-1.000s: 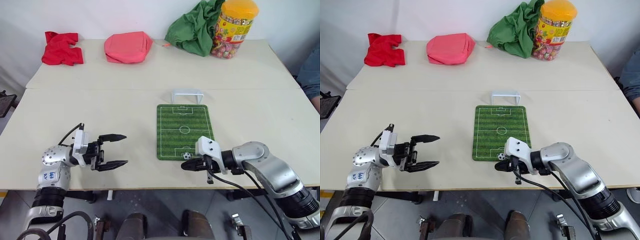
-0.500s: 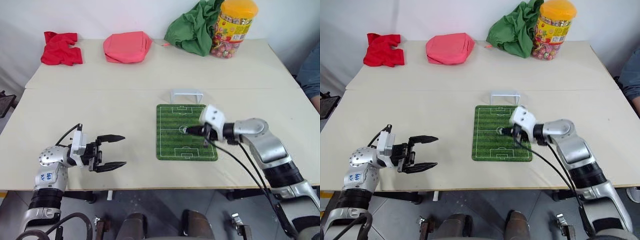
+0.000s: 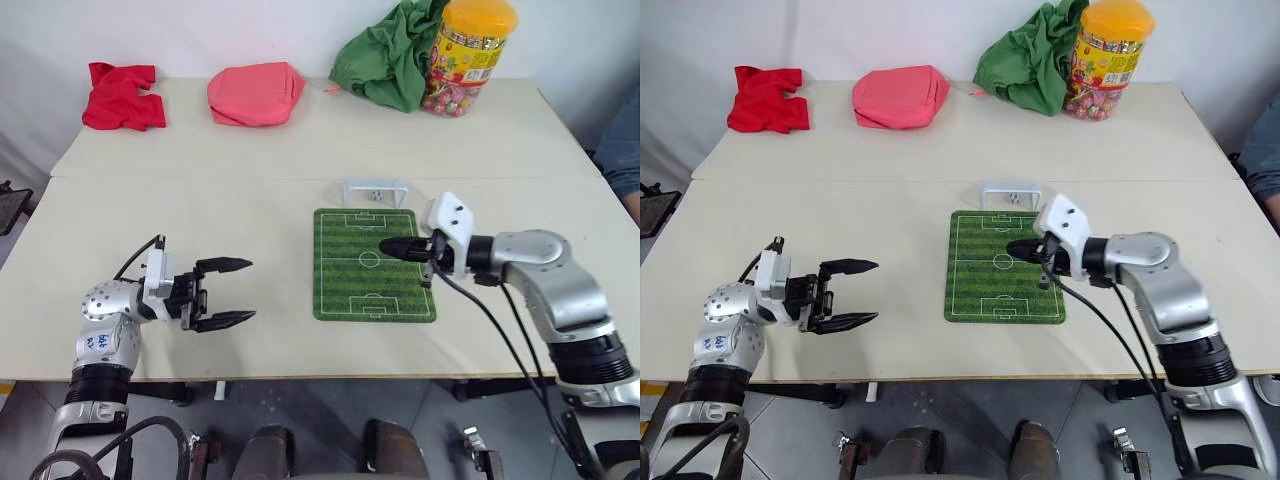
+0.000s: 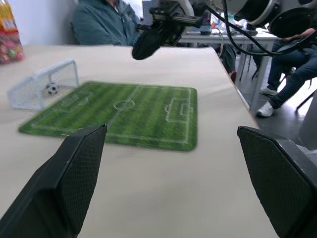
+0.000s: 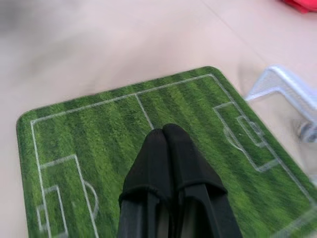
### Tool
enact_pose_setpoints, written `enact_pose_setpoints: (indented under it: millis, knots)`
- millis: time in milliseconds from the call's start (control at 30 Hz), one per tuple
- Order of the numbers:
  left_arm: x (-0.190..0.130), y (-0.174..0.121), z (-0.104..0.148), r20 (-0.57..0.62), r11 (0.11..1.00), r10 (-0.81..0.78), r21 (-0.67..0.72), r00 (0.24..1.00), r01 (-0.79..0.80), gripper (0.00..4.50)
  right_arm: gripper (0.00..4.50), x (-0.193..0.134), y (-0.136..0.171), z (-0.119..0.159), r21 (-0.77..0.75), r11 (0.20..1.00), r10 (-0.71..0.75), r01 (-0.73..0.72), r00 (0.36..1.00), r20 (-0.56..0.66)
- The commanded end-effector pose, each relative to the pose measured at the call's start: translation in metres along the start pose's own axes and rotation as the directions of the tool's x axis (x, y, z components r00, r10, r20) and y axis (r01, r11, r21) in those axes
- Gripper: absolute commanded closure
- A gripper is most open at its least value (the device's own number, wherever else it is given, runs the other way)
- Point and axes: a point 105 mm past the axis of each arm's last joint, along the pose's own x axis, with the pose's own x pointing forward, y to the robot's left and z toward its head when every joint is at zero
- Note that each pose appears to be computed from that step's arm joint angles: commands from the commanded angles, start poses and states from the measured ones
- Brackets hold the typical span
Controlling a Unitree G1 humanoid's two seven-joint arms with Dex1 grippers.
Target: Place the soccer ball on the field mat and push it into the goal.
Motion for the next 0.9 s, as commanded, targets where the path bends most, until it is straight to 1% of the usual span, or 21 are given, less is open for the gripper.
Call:
enact_pose_setpoints:
  millis: [33, 100, 167, 267, 367, 400, 567, 600, 633, 733, 767, 800, 867, 900]
  knots:
    - [-0.005, 0.011, 0.014, 0.044, 0.997, 0.039, 0.063, 0.998, -0.041, 0.0, 4.49, -0.029, -0.012, 0.0, -0.007, 1.0, -0.027, 0.027, 1.0, -0.005]
    - [-0.01, 0.02, 0.018, 0.048, 0.992, 0.09, 0.081, 0.995, -0.094, 0.0, 4.49, -0.059, -0.029, -0.02, 0.026, 0.994, -0.1, 0.102, 0.992, -0.077]
    - [-0.013, 0.028, 0.019, 0.046, 0.987, 0.137, 0.077, 0.99, -0.14, 0.0, 4.49, -0.082, -0.043, -0.036, 0.051, 0.983, -0.169, 0.176, 0.979, -0.116]
    - [-0.014, 0.031, 0.018, 0.04, 0.985, 0.156, 0.068, 0.987, -0.159, 0.0, 4.49, -0.098, -0.05, -0.051, 0.086, 0.974, -0.198, 0.211, 0.971, -0.135]
    - [-0.016, 0.034, 0.02, 0.061, 0.981, 0.181, 0.064, 0.982, -0.185, 0.0, 3.93, -0.112, -0.046, -0.063, 0.119, 0.974, -0.177, 0.193, 0.975, -0.133]
    - [-0.018, 0.037, 0.022, 0.068, 0.977, 0.201, 0.059, 0.977, -0.205, 0.0, 3.64, -0.116, -0.046, -0.064, 0.129, 0.971, -0.187, 0.201, 0.976, -0.11]
    - [-0.024, 0.038, 0.019, 0.033, 0.97, 0.24, 0.03, 0.97, -0.241, 0.0, 1.84, -0.131, -0.047, -0.073, 0.145, 0.965, -0.211, 0.219, 0.975, -0.07]
    - [-0.028, 0.04, 0.018, 0.023, 0.963, 0.27, 0.01, 0.963, -0.27, 0.0, 1.54, -0.135, -0.046, -0.076, 0.144, 0.964, -0.213, 0.222, 0.974, -0.076]
    - [-0.033, 0.043, 0.017, 0.012, 0.953, 0.302, -0.011, 0.953, -0.302, 0.0, 1.14, -0.139, -0.046, -0.079, 0.144, 0.964, -0.215, 0.226, 0.973, -0.083]
    - [-0.045, 0.05, 0.01, -0.055, 0.91, 0.402, -0.09, 0.914, -0.405, 0.0, 0.15, -0.148, -0.043, -0.082, 0.143, 0.962, -0.222, 0.233, 0.971, -0.09]
    - [-0.05, 0.051, 0.008, -0.076, 0.895, 0.428, -0.101, 0.901, -0.434, 0.0, 0.06, -0.15, -0.042, -0.082, 0.141, 0.962, -0.224, 0.235, 0.971, -0.086]
    - [-0.054, 0.048, 0.007, -0.087, 0.892, 0.438, -0.077, 0.894, -0.445, 0.0, 0.06, -0.153, -0.04, -0.082, 0.138, 0.962, -0.228, 0.237, 0.971, -0.078]
    - [-0.065, 0.038, 0.008, -0.097, 0.892, 0.443, -0.057, 0.891, -0.449, 0.0, 0.06, -0.161, -0.035, -0.087, 0.145, 0.957, -0.242, 0.251, 0.967, -0.078]
    - [-0.07, 0.033, 0.008, -0.102, 0.889, 0.445, -0.069, 0.89, -0.453, 0.0, 0.06, -0.165, -0.034, -0.09, 0.148, 0.953, -0.255, 0.265, 0.963, -0.08]
